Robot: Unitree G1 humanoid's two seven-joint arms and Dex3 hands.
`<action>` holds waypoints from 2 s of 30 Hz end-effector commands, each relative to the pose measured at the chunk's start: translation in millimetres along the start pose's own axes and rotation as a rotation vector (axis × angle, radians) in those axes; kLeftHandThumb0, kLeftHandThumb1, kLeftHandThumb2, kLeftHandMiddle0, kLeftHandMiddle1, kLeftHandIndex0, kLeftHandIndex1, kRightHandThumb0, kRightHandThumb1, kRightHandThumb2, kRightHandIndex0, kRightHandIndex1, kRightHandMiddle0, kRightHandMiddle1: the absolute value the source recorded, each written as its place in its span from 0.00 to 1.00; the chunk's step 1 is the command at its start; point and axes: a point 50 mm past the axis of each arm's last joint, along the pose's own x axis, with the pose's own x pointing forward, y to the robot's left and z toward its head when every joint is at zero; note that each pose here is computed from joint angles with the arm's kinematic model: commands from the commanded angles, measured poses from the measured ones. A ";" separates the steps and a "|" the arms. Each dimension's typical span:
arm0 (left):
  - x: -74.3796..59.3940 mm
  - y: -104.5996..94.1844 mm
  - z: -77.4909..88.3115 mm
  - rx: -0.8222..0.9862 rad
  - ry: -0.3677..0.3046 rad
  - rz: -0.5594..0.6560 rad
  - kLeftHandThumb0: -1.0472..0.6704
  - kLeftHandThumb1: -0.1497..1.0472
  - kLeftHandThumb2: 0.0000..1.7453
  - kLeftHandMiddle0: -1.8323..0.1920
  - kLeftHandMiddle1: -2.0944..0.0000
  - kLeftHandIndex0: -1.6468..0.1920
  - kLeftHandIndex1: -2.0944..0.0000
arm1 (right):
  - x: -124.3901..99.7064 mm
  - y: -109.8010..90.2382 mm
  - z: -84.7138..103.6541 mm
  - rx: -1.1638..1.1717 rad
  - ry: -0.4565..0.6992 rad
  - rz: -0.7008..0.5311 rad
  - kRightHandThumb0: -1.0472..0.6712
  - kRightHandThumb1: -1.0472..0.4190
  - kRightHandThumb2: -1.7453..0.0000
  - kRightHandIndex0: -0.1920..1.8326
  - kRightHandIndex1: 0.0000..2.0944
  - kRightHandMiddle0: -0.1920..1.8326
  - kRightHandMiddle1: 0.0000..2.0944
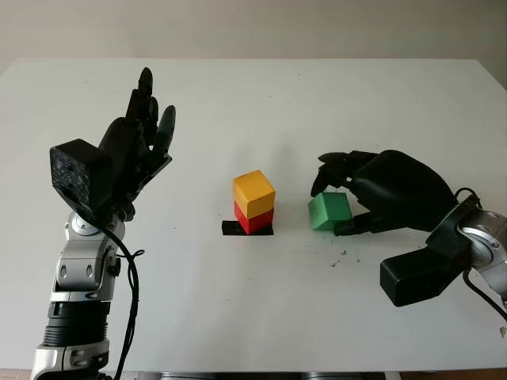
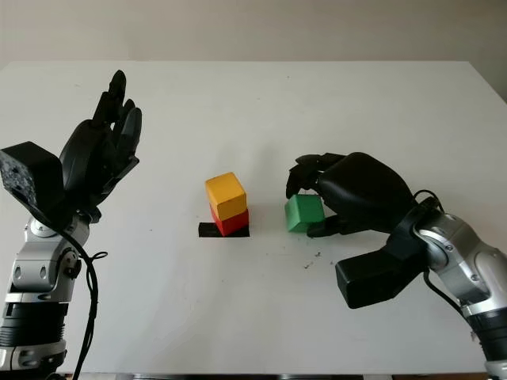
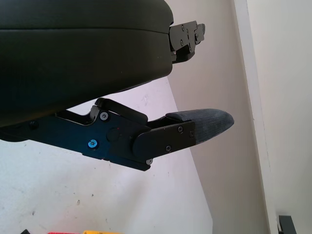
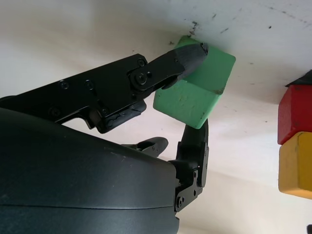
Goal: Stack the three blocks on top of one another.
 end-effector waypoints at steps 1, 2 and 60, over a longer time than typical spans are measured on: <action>-3.1 2.3 -0.5 0.006 0.004 0.003 0.24 1.00 0.35 1.00 1.00 1.00 1.00 | 0.2 -5.3 -3.1 -0.047 -0.006 -0.011 0.39 0.04 0.97 0.32 0.04 0.24 0.66; -3.1 2.4 -0.3 0.005 0.004 0.005 0.24 1.00 0.35 1.00 1.00 1.00 1.00 | 0.0 -5.2 -3.6 -0.055 -0.005 -0.009 0.40 0.04 0.97 0.32 0.04 0.24 0.65; -1.6 1.3 4.1 -0.004 -0.022 0.018 0.25 1.00 0.36 1.00 1.00 1.00 1.00 | 93.2 -111.6 -20.6 0.916 -0.172 0.162 0.31 0.06 0.97 0.31 0.01 0.27 0.75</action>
